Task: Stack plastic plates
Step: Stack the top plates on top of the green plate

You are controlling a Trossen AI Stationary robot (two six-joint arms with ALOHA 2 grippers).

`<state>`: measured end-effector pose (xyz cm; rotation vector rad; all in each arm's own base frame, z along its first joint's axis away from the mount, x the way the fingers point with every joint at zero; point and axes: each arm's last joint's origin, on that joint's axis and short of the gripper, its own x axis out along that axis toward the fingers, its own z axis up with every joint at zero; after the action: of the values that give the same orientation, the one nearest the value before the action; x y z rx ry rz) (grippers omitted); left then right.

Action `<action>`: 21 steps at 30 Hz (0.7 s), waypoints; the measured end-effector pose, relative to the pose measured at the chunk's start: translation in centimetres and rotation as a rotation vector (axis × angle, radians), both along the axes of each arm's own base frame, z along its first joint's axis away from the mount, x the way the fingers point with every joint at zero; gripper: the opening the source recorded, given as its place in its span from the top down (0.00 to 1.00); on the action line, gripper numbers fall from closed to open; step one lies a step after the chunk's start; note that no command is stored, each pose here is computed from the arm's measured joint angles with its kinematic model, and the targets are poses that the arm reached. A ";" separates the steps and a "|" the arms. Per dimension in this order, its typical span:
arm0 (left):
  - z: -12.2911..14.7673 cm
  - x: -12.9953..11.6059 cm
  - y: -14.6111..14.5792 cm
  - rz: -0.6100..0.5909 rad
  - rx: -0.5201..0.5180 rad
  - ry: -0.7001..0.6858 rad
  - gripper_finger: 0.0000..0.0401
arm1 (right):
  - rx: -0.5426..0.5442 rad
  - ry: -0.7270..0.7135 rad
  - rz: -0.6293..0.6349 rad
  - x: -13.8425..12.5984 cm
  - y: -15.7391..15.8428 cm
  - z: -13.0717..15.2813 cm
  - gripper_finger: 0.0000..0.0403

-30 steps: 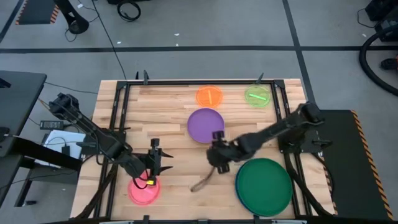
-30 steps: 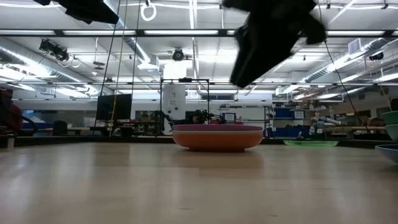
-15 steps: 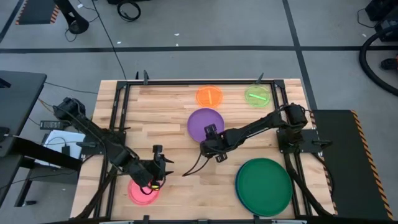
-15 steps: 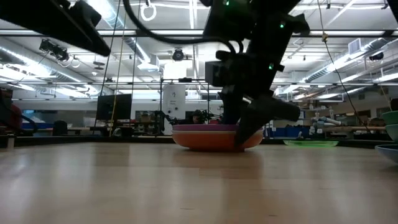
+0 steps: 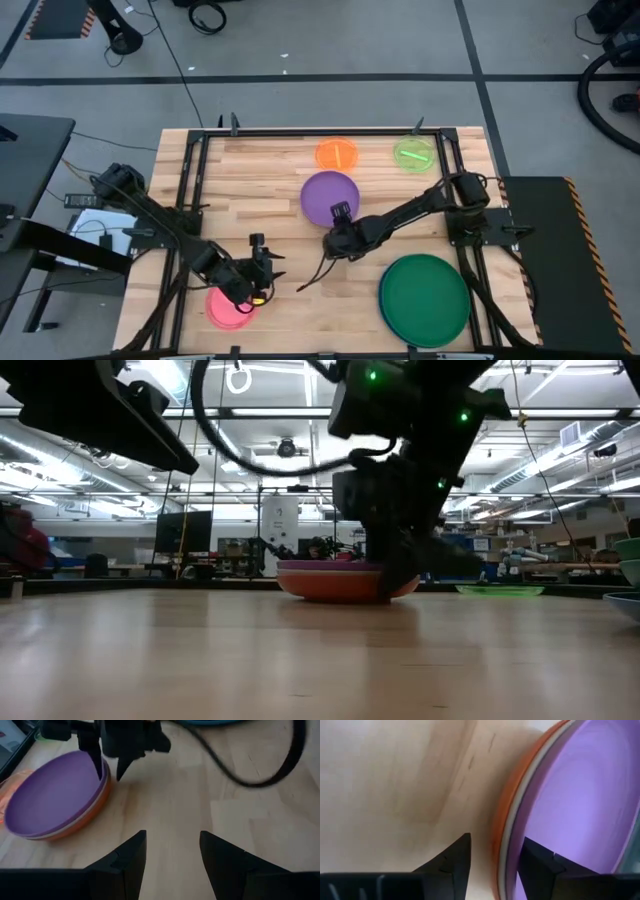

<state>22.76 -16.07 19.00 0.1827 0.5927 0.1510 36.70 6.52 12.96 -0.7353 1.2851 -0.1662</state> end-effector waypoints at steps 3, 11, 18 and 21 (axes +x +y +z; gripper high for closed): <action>-0.1 0.1 0.0 0.003 0.003 0.003 0.53 | -0.077 0.009 -0.015 0.1 0.0 -1.0 0.62; -0.1 0.1 0.0 0.007 -0.002 0.001 0.53 | -0.089 -0.031 -0.006 0.2 0.7 -0.7 0.67; -0.1 0.1 0.0 0.008 -0.003 0.000 0.53 | -0.092 -0.028 -0.007 0.1 0.6 -0.6 0.77; -0.1 0.1 0.0 0.008 -0.003 0.000 0.53 | -0.083 -0.029 -0.004 0.2 0.6 -0.5 0.83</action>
<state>22.84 -16.04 18.90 0.1771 0.5935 0.1577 36.85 7.10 12.44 -0.7982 1.2579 -0.2338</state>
